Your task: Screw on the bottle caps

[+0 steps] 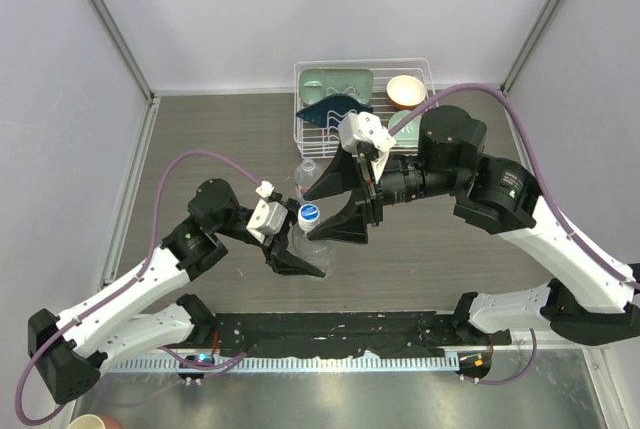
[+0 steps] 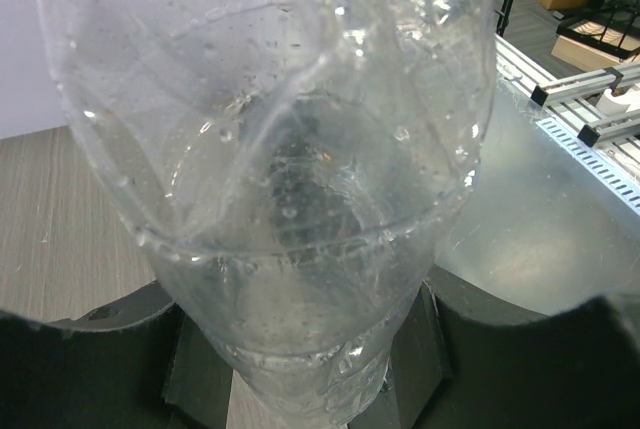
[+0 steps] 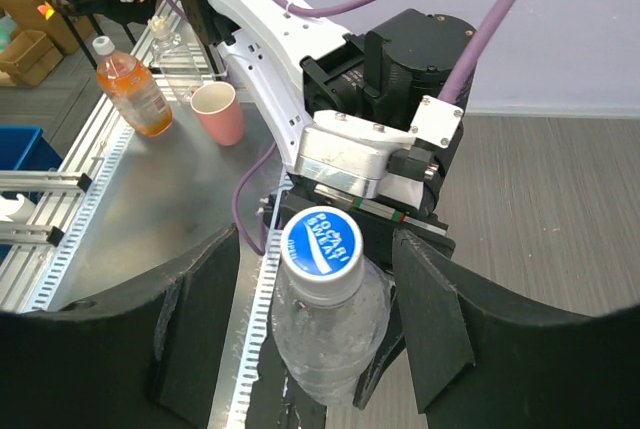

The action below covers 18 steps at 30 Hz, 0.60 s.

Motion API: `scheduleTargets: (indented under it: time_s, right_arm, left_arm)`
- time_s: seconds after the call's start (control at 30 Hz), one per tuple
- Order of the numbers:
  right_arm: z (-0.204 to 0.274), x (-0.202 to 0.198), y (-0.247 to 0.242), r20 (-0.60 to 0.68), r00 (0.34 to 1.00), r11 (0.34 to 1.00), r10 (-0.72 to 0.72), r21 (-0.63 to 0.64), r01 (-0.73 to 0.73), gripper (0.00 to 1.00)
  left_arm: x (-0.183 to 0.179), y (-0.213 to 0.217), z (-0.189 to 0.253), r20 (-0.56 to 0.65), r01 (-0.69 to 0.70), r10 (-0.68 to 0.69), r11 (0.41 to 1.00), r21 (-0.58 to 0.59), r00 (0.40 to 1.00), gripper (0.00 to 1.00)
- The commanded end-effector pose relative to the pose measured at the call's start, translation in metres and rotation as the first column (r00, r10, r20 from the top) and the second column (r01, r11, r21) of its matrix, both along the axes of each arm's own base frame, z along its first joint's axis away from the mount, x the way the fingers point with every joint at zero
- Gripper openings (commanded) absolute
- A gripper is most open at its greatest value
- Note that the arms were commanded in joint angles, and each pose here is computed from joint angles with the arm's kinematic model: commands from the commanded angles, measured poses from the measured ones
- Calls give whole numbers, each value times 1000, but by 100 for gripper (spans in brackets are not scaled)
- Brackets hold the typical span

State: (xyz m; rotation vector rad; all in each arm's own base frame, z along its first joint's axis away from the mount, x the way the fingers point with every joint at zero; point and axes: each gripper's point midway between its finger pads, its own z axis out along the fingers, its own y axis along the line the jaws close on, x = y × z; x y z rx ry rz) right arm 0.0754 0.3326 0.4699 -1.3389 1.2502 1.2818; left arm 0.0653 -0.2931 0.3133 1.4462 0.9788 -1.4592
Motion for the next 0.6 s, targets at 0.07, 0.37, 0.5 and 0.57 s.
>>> scheduleTargets:
  time_s: [0.07, 0.37, 0.5, 0.57]
  right_arm:
    - [22, -1, -1, 18, 999, 995, 33, 93, -35, 67]
    - [10, 0, 6, -37, 998, 995, 59, 78, -56, 56]
    - [5, 3, 7, -53, 997, 996, 60, 68, -56, 51]
    - [5, 4, 7, -56, 997, 996, 60, 67, -56, 47]
  left_arm:
    - [-5, 1, 18, 33, 21, -19, 999, -40, 999, 0]
    - [1, -1, 19, 30, -18, 20, 999, -50, 999, 0]
    - [2, -1, 21, 29, -29, 30, 998, -54, 999, 0]
    - [5, -2, 19, 25, -42, 44, 998, -54, 999, 0]
